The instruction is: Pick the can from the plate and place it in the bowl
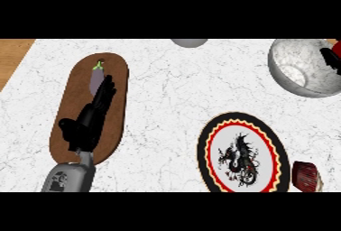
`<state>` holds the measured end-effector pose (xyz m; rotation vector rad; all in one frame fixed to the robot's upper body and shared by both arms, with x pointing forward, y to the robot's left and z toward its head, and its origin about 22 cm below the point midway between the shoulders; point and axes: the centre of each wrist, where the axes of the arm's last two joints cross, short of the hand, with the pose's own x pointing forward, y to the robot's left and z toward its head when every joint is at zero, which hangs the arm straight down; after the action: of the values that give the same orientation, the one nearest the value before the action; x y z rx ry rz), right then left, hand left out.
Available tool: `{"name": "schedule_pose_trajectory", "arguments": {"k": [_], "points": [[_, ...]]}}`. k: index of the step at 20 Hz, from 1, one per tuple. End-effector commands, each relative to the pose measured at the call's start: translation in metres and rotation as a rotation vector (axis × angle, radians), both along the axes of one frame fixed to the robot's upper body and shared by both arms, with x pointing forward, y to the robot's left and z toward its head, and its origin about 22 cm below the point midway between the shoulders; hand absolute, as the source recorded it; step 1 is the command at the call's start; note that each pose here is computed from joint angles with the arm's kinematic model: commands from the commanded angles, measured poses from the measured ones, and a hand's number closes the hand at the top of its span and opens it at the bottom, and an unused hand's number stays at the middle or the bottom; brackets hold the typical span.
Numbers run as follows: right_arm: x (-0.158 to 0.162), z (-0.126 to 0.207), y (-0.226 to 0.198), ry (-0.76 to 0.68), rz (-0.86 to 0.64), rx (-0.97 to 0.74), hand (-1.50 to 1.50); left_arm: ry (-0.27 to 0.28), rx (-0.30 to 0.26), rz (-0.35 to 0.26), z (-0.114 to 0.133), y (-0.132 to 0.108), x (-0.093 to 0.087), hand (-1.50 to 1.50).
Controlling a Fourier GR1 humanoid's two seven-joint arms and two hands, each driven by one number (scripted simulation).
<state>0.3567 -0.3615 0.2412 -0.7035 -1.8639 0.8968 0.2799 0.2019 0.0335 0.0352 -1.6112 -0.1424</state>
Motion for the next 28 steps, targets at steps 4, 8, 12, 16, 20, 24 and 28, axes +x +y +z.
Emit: {"name": "schedule_pose_trajectory", "arguments": {"k": [4, 8, 12, 16, 20, 24, 28], "points": [[0.034, -0.056, -0.034, -0.001, -0.059, -0.076, 1.5, 0.016, -0.01, 0.014, -0.007, -0.004, -0.007, 0.0], [0.044, -0.07, -0.054, 0.034, -0.096, -0.068, 1.5, 0.0, -0.01, -0.007, 0.003, -0.005, 0.002, 0.0], [0.05, -0.092, -0.054, 0.165, -0.059, -0.096, 1.5, -0.005, -0.004, -0.035, 0.012, -0.003, 0.003, 0.0], [0.049, -0.108, -0.063, 0.29, -0.031, -0.002, -1.5, -0.025, 0.007, -0.016, 0.017, -0.006, 0.009, 0.0], [0.046, -0.106, -0.073, 0.306, 0.079, 0.075, -1.5, -0.018, -0.002, -0.028, 0.006, -0.026, 0.001, 0.0], [0.041, -0.104, -0.085, 0.221, 0.14, 0.233, -1.5, -0.012, -0.014, -0.019, -0.003, -0.006, -0.005, 0.0], [0.05, -0.088, -0.079, 0.114, 0.133, 0.385, -1.5, 0.005, -0.008, 0.008, -0.005, 0.001, -0.005, 0.0]]}}
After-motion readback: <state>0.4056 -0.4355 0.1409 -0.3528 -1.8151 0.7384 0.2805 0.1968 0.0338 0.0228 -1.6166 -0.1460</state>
